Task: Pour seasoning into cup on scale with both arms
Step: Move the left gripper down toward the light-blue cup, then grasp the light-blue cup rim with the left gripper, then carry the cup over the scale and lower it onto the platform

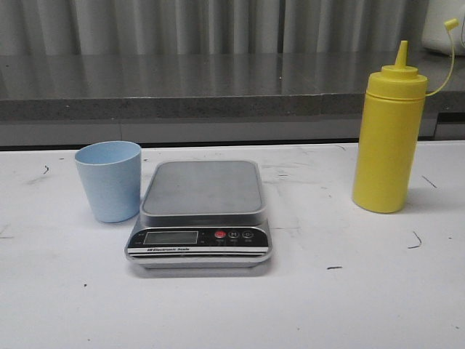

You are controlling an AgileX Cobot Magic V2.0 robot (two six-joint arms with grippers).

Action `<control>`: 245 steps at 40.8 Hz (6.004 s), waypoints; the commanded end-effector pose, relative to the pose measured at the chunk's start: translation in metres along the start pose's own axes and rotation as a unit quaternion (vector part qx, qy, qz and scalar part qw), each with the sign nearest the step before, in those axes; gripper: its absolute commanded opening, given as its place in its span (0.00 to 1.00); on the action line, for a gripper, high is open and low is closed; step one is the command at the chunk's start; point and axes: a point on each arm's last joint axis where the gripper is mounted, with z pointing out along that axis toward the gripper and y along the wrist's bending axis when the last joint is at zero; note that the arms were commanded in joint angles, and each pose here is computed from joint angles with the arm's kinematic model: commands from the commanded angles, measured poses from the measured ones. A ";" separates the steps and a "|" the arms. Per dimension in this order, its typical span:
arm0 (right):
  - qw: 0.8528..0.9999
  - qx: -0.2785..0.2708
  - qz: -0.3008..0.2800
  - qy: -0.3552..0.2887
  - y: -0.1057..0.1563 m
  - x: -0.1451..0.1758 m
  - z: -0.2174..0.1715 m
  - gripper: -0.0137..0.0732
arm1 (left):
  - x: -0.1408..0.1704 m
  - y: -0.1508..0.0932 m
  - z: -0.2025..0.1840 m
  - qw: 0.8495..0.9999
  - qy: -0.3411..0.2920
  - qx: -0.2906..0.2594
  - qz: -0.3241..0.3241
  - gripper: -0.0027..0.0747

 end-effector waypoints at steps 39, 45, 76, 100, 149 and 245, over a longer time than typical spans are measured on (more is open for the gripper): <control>0.998 0.002 0.008 -0.062 0.000 -0.014 -0.002 0.02 | -0.013 0.000 -0.003 0.997 -0.079 0.001 -0.006 0.01; 0.998 0.001 0.012 -0.061 0.001 -0.041 -0.008 0.02 | -0.048 -0.002 -0.010 0.993 -0.119 0.005 -0.007 0.01; 0.985 0.003 -0.004 0.172 0.003 -0.142 0.035 0.02 | -0.159 -0.010 0.031 0.990 0.141 0.006 -0.004 0.01; 0.964 0.000 -0.018 0.267 0.002 -0.120 0.073 0.22 | -0.140 -0.009 0.065 0.974 0.225 0.000 -0.001 0.01; 0.961 0.000 -0.018 0.277 0.002 -0.118 0.074 0.76 | -0.128 -0.072 0.179 0.896 0.426 0.118 0.037 0.67; 0.961 0.000 -0.018 0.277 0.002 -0.118 0.074 0.76 | -0.102 -0.221 0.321 0.856 0.457 0.233 0.069 0.01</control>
